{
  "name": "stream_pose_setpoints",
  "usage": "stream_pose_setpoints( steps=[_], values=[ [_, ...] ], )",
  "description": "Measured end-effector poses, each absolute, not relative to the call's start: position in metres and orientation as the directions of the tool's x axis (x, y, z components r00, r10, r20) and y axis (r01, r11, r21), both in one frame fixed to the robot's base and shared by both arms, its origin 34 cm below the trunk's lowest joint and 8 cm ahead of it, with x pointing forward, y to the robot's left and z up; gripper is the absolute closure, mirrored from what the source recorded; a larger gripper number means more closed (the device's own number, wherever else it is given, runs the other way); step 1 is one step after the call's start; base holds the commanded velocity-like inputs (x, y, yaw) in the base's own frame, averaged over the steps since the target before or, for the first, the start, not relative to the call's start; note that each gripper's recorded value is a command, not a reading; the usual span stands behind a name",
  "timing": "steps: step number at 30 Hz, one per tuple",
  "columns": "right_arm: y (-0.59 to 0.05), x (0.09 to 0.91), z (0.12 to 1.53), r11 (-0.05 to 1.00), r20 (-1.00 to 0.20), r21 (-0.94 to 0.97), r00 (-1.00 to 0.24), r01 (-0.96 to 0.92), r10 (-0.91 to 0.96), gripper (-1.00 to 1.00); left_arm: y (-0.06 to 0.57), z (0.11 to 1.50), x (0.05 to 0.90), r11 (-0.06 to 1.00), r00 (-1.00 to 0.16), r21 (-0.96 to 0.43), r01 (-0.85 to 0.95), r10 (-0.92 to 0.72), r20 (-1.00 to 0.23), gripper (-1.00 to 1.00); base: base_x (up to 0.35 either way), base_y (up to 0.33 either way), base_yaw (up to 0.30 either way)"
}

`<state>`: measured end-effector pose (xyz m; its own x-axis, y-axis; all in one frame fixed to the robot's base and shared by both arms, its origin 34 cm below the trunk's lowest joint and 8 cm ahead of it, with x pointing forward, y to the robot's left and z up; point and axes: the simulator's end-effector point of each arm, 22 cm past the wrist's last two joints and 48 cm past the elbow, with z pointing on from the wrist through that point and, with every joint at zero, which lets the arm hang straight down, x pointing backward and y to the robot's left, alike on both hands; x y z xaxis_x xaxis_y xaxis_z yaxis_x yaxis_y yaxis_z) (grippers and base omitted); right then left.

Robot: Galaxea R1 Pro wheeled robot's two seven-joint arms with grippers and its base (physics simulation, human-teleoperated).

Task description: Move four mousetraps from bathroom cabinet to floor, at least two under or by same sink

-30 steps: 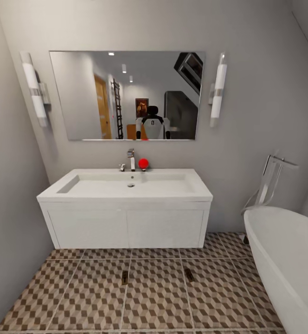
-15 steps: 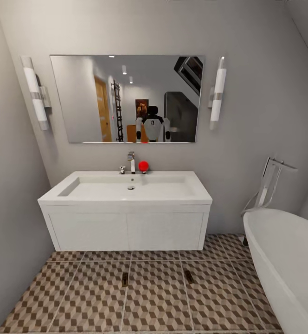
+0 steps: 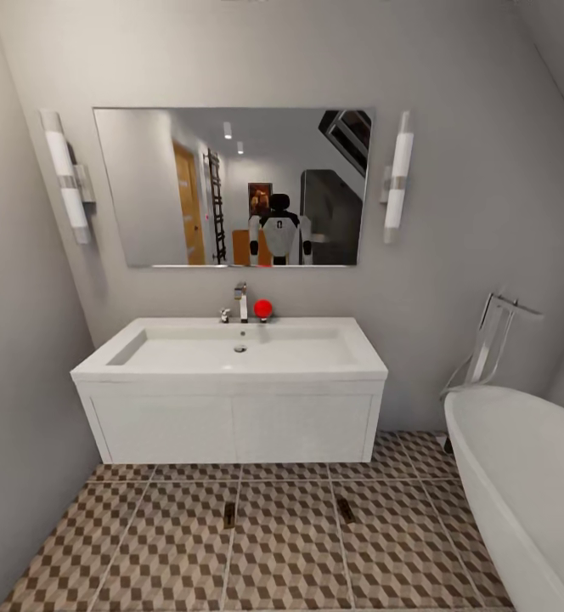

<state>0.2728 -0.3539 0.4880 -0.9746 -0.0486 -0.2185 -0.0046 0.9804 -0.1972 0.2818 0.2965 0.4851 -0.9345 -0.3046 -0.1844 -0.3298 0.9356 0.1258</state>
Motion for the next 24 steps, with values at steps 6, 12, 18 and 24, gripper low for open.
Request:
stream_pose_setpoints(
  steps=[6,12,18,24],
  values=[
    [-0.3538,0.2727,0.4959,0.980,-0.219,-0.197,-0.975,-0.005,-0.049,-1.00,0.2966,0.4930,0.2830,0.939,-0.937,0.124,-0.320,-0.295,-0.187,-1.00,0.000,0.000,0.000],
    [-0.3538,0.2727,0.4959,0.980,-0.219,-0.197,-0.975,-0.005,-0.049,-1.00,0.2926,0.4928,0.2862,0.944,-0.937,0.101,-0.314,-0.291,-0.191,-1.00,0.000,0.000,0.110],
    [-0.3538,0.2729,0.4959,0.980,-0.219,-0.197,-0.975,-0.005,-0.049,-1.00,0.2898,0.4926,0.2875,0.946,-0.937,0.089,-0.312,-0.291,-0.193,-1.00,0.000,0.000,0.240],
    [-0.3528,0.2732,0.4958,0.981,-0.220,-0.196,-0.974,-0.005,-0.049,-1.00,0.2879,0.4925,0.2880,0.946,-0.937,0.084,-0.312,-0.292,-0.193,-1.00,0.000,0.000,0.272]
  ],
)
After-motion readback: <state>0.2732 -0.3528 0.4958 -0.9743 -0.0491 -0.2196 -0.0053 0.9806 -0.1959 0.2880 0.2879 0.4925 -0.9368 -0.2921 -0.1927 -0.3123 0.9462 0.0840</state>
